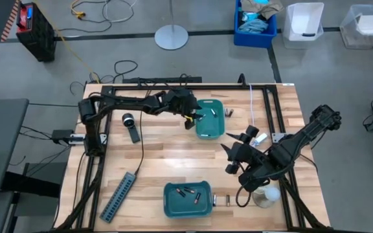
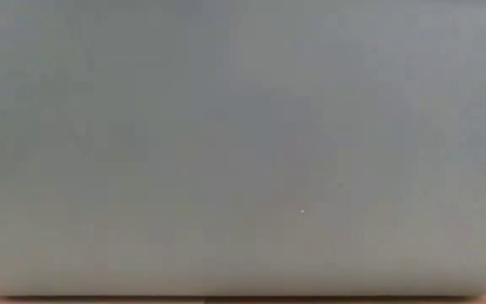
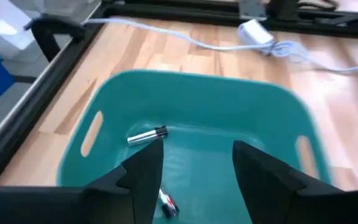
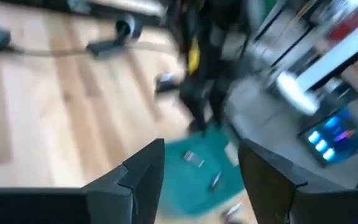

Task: Sort batteries
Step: Put the black battery into the blue bin

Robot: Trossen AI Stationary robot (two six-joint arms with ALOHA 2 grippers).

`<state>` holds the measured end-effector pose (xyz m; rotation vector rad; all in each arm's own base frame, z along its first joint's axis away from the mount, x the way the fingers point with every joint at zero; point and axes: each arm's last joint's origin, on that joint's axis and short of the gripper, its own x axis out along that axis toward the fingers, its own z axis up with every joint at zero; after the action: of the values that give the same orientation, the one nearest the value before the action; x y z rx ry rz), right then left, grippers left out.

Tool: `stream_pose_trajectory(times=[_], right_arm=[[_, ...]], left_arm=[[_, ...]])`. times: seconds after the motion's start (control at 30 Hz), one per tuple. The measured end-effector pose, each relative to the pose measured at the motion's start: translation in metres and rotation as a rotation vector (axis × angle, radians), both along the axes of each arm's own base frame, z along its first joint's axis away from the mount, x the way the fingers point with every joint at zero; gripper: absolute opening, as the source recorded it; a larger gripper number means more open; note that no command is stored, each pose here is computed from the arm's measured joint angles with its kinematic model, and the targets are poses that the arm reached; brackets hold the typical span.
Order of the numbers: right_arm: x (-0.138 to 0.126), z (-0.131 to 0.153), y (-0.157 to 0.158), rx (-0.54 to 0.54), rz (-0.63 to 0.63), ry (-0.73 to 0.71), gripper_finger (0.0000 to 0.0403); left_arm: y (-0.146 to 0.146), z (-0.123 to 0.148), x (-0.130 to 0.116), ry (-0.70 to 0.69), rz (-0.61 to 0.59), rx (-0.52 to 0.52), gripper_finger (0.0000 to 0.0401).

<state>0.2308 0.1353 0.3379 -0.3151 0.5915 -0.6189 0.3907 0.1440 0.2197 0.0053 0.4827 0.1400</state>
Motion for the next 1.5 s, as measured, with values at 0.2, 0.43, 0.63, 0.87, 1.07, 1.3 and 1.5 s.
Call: stream_pose_trajectory(times=[0.2,0.43,0.63,0.87,1.07,1.3,1.5], right_arm=[[-0.004,-0.044,0.001,0.241,0.001,0.161,0.0221],[-0.005,-0.078,0.007,0.518,0.011,0.262,0.0221],[-0.005,-0.085,0.015,0.659,-0.045,0.246,0.0221],[-0.006,-0.101,0.033,0.775,-0.171,0.226,0.0221],[0.001,-0.13,0.055,0.884,-0.287,0.242,0.0221],[0.013,-0.151,0.081,0.962,-0.374,0.21,0.0221],[0.024,-0.155,0.099,0.968,-0.477,0.205,0.0221]], left_arm=[[-0.011,0.032,-0.035,-0.098,0.002,0.043,0.0173],[-0.031,0.044,-0.093,-0.209,0.069,0.045,0.0169],[-0.051,0.043,-0.13,-0.271,0.084,-0.002,0.0169],[-0.08,0.037,-0.157,-0.32,0.057,0.015,0.0168],[-0.095,0.041,-0.174,-0.371,0.015,0.021,0.0168],[-0.1,0.051,-0.185,-0.425,0.004,0.046,0.0168],[-0.1,0.051,-0.185,-0.422,-0.001,0.065,0.0168]])
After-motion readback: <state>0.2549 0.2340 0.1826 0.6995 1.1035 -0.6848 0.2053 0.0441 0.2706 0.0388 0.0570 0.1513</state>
